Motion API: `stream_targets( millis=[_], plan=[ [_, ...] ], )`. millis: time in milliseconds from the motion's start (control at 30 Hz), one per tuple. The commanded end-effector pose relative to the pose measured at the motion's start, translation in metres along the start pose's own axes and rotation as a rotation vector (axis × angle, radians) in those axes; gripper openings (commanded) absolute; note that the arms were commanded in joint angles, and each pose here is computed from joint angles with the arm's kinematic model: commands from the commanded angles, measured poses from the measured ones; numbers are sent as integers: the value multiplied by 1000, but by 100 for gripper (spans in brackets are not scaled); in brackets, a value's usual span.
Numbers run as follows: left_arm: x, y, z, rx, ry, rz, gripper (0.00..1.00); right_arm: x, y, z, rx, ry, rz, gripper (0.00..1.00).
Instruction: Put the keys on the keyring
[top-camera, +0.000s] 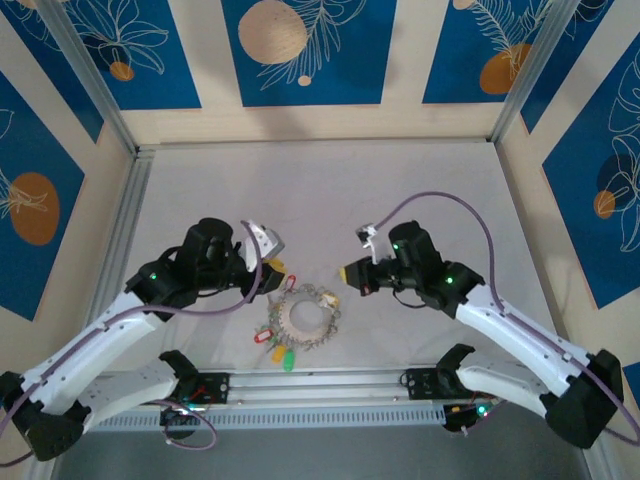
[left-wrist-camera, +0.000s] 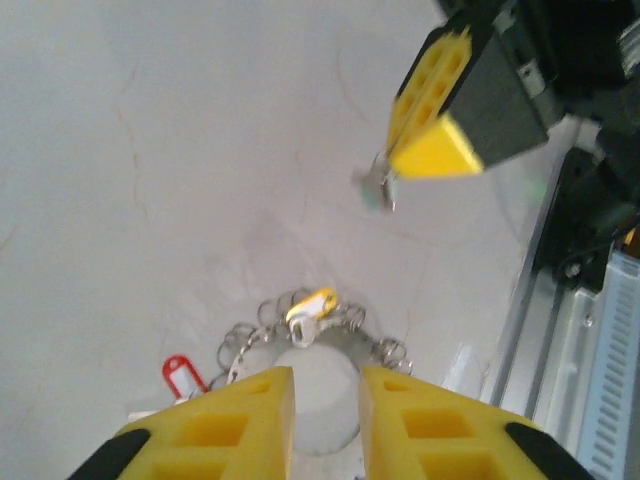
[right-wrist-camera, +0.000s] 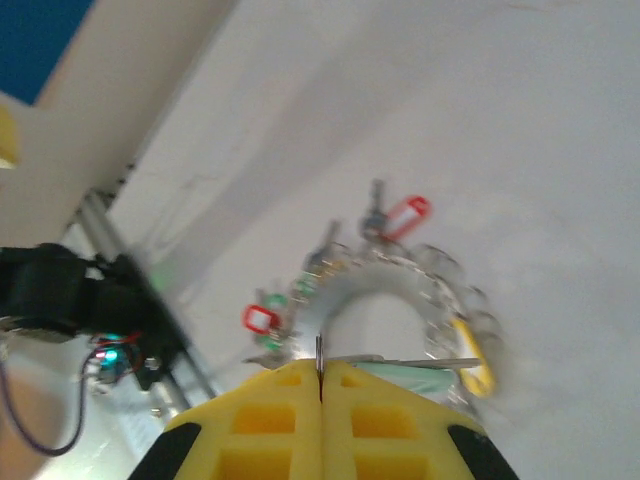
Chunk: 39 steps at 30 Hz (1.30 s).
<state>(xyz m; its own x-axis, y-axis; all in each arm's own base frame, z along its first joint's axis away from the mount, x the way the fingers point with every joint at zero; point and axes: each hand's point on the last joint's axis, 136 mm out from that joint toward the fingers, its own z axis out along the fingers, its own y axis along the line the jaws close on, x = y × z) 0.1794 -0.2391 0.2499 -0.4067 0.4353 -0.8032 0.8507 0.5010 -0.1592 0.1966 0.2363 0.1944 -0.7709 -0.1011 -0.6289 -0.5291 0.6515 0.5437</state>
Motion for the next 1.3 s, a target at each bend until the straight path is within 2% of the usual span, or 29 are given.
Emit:
stream_targets(
  millis=[0, 67, 233, 500, 700, 967, 1267],
  plan=[
    [0, -2, 1, 10, 60, -22, 34, 4, -30, -11, 89, -69, 94, 0],
    [2, -3, 14, 30, 124, -9, 38, 8, -49, -16, 120, -105, 142, 0],
    [14, -2, 56, 58, 293, 27, 40, 13, -79, -22, 151, -163, 234, 0],
    [40, -18, 111, 148, 437, -9, 49, 12, -96, -35, 165, -247, 270, 0],
    [74, -36, 148, 175, 578, 23, 50, 19, -111, -40, 176, -283, 315, 0],
    [92, -41, 183, 174, 645, 1, 51, 25, -122, -44, 164, -304, 350, 0],
    [112, -32, 193, 86, 723, 47, 48, 28, -126, -47, 152, -310, 367, 0]
  ],
)
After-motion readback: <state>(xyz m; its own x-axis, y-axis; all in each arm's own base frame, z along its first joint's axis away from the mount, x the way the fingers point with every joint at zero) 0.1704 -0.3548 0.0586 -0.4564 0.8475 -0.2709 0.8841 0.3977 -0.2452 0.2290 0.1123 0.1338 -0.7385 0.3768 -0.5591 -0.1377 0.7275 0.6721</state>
